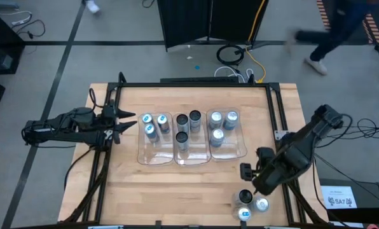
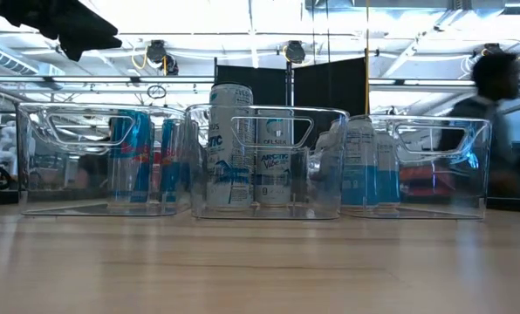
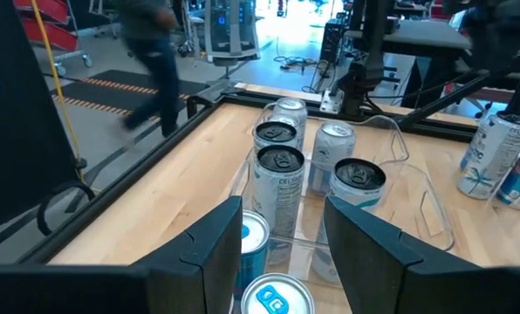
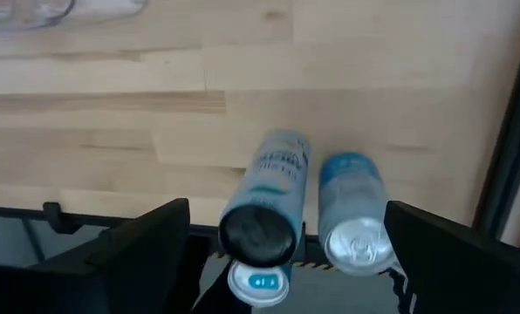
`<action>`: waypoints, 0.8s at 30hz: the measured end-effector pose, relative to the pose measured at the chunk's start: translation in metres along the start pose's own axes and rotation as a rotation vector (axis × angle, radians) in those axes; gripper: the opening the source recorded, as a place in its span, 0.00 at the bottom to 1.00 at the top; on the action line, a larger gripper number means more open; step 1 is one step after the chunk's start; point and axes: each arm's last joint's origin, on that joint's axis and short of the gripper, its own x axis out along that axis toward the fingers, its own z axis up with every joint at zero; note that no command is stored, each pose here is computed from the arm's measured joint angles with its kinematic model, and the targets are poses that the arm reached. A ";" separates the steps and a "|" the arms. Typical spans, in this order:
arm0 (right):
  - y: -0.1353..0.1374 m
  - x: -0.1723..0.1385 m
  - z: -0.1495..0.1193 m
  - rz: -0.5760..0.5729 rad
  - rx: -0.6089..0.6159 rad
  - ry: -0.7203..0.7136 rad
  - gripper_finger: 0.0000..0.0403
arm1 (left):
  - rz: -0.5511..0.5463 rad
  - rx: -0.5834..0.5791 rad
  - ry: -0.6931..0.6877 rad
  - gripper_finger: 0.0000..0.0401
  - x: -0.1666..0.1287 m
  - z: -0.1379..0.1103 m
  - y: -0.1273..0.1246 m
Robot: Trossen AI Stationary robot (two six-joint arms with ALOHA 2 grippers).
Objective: Sort soda cans
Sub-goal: Put the white-blue soda can into the middle transparent bin
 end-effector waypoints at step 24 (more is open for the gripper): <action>0.037 0.058 -0.059 -0.218 -0.265 -0.137 0.94 | 0.001 0.001 0.010 0.43 0.000 -0.001 0.000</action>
